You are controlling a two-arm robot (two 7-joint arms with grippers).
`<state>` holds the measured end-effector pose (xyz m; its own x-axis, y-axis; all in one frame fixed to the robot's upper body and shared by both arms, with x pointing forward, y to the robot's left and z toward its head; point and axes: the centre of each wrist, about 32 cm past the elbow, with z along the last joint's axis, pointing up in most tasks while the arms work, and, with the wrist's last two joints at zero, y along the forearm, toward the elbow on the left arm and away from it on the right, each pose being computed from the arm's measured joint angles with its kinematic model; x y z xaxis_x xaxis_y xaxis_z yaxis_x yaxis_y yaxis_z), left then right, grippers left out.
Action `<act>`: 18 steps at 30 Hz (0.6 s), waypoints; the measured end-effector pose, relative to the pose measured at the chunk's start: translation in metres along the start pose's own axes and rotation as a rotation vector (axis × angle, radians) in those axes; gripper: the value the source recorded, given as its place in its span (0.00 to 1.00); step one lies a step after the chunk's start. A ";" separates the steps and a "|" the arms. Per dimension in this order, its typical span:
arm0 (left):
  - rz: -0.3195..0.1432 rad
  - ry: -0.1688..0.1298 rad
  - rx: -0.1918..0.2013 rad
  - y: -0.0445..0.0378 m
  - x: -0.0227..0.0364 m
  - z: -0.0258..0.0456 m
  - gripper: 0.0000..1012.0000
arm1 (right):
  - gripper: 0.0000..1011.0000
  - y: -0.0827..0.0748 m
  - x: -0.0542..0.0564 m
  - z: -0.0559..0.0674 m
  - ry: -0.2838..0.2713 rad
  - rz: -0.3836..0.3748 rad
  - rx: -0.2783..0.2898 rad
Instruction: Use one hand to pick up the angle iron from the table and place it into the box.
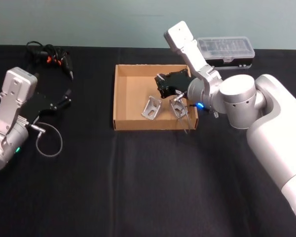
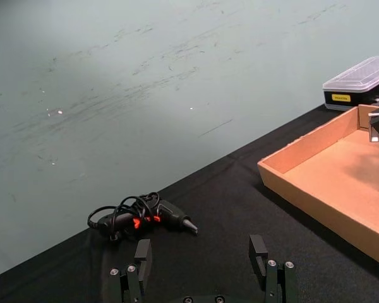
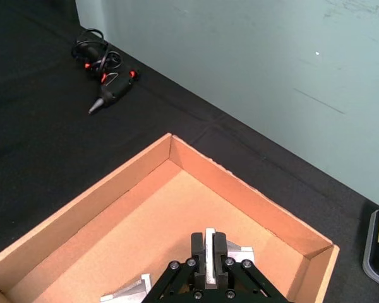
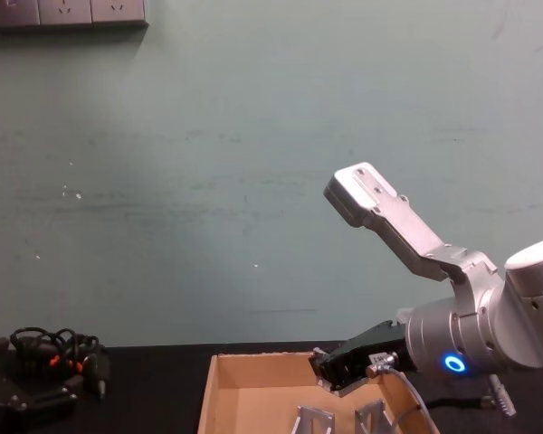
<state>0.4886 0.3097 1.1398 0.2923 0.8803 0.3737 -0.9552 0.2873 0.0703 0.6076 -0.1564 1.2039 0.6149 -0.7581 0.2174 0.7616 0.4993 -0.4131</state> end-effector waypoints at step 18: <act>0.000 0.000 0.000 0.0000 0.0000 0.0000 1.00 | 0.25 0.002 -0.003 0.000 0.003 0.009 -0.010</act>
<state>0.4886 0.3097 1.1398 0.2923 0.8803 0.3737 -0.9553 0.2873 0.0703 0.6074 -0.1535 1.2028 0.6207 -0.7552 0.2109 0.7542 0.5016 -0.4238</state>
